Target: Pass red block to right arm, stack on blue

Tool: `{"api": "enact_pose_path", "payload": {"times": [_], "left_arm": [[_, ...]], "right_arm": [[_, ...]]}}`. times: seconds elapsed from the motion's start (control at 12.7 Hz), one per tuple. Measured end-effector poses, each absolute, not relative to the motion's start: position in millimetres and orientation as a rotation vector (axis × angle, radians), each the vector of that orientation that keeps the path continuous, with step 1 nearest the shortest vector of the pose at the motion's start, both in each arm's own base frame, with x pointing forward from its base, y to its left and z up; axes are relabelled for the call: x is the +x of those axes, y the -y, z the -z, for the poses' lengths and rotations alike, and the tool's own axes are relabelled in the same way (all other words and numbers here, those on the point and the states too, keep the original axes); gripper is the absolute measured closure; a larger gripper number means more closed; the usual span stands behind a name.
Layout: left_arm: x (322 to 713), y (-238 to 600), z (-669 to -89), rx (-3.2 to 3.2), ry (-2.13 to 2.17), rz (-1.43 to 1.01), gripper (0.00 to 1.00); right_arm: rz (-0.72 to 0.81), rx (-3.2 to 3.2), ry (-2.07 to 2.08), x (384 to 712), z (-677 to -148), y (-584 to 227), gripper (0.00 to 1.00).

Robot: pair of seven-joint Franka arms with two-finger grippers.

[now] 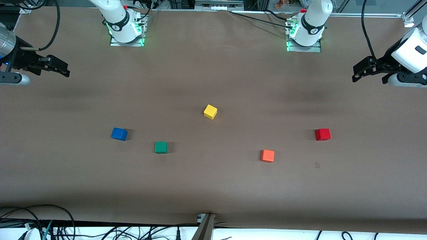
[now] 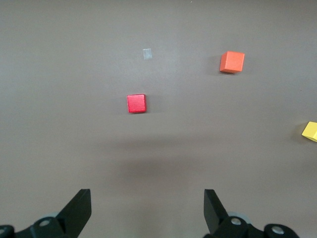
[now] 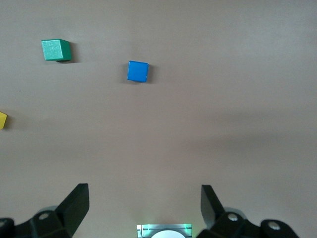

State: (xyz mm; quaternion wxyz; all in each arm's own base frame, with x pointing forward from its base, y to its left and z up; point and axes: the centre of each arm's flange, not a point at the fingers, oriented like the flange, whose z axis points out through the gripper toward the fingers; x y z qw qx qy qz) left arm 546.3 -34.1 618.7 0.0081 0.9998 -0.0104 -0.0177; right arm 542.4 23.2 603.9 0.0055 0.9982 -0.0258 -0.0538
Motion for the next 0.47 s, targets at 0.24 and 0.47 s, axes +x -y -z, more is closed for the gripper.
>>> {"api": "enact_pose_path", "payload": {"times": [0.24,0.47], "left_arm": [[546.6,30.4,-617.8,3.125,0.022,0.058,0.0],[546.8,31.5,-618.0,3.125,0.025,0.054,0.0]], "right_arm": [[0.169,3.125,0.081,542.4,-603.9,-23.3,0.0],[0.169,3.125,0.08,542.4,-603.9,-23.4,0.0]]}}
